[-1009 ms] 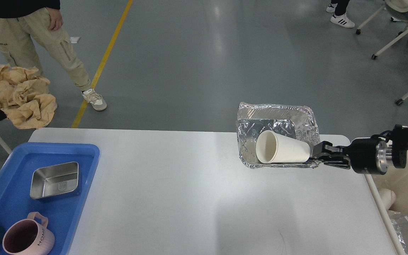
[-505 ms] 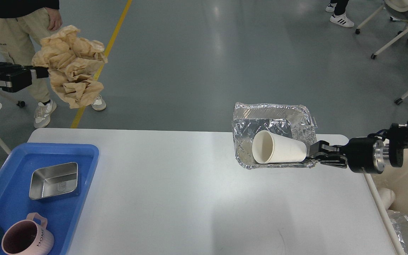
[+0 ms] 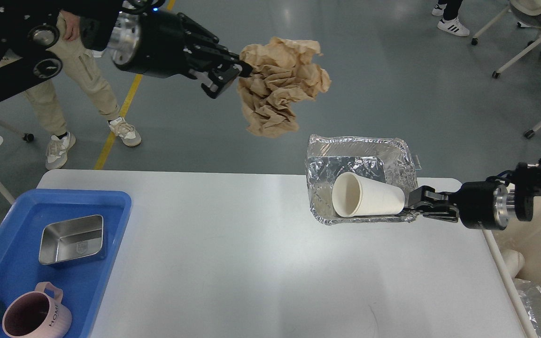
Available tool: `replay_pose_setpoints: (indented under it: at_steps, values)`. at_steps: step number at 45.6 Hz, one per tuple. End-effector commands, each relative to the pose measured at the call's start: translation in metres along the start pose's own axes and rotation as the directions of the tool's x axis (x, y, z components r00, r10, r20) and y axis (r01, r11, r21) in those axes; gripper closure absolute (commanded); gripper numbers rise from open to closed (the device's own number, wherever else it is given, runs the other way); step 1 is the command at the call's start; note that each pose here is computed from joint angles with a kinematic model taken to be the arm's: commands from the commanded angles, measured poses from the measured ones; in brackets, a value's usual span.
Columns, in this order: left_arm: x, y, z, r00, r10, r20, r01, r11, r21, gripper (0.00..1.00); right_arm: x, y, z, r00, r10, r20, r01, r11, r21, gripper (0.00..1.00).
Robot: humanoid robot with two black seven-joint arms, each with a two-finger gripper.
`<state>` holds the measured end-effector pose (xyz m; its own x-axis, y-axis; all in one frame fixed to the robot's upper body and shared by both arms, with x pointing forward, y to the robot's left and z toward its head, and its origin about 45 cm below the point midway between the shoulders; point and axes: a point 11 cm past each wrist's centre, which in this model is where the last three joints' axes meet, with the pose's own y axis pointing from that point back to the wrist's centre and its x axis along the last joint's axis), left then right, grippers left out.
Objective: Tidy desktop
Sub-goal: 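Carry the paper bag over the foil tray and release it there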
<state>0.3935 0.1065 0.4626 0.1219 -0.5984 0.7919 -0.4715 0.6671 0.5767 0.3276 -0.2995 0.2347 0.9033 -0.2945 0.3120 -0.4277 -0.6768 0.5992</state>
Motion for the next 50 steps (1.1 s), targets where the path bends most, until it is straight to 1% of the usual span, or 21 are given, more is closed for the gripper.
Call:
replay_pose_setpoints:
  at_steps: [1, 7, 13, 19, 28, 38, 41, 46, 50]
  values:
    - [0.037, -0.032, 0.021, 0.996, 0.002, 0.086, 0.000, 1.000, -0.026, 0.92, -0.001, -0.001, -0.003, 1.000, -0.004, -0.003, 0.004, 1.000, 0.007, 1.00]
    - [0.056, -0.074, 0.036, 0.991, -0.022, 0.134, 0.025, 0.999, -0.024, 0.92, -0.001, -0.001, -0.007, 1.000, -0.003, -0.006, 0.004, 1.000, 0.021, 1.00]
    - [0.056, -0.105, 0.049, 0.985, -0.056, 0.165, 0.061, 0.998, -0.025, 0.92, 0.000, 0.003, -0.006, 1.000, 0.003, -0.004, -0.003, 1.000, 0.017, 1.00]
    - [0.060, -0.133, 0.073, 0.978, -0.072, 0.197, 0.083, 0.995, -0.049, 0.92, 0.000, 0.006, -0.005, 1.000, 0.006, -0.002, -0.006, 1.000, 0.015, 1.00]
    - [0.066, -0.153, 0.097, 0.974, -0.065, 0.215, 0.084, 0.993, -0.079, 0.92, -0.003, 0.009, -0.007, 1.000, 0.002, -0.001, -0.002, 1.000, 0.021, 1.00]
    - [0.065, -0.161, 0.102, 0.974, -0.070, 0.216, 0.088, 0.993, -0.079, 0.90, -0.004, 0.014, -0.007, 1.000, 0.007, 0.001, -0.007, 1.000, 0.018, 1.00]
    - [0.061, -0.164, 0.102, 0.974, -0.074, 0.214, 0.092, 0.993, -0.075, 0.85, -0.004, 0.014, -0.007, 1.000, 0.007, 0.002, -0.007, 1.000, 0.018, 1.00]
    - [0.058, -0.166, 0.101, 0.978, -0.072, 0.195, 0.087, 0.994, -0.071, 0.70, -0.003, 0.016, -0.007, 1.000, 0.011, 0.001, -0.011, 1.000, 0.018, 1.00]
    - [0.058, -0.166, 0.101, 0.979, -0.069, 0.190, 0.084, 0.994, -0.072, 0.54, -0.002, 0.016, -0.007, 1.000, 0.012, -0.001, -0.012, 1.000, 0.018, 1.00]
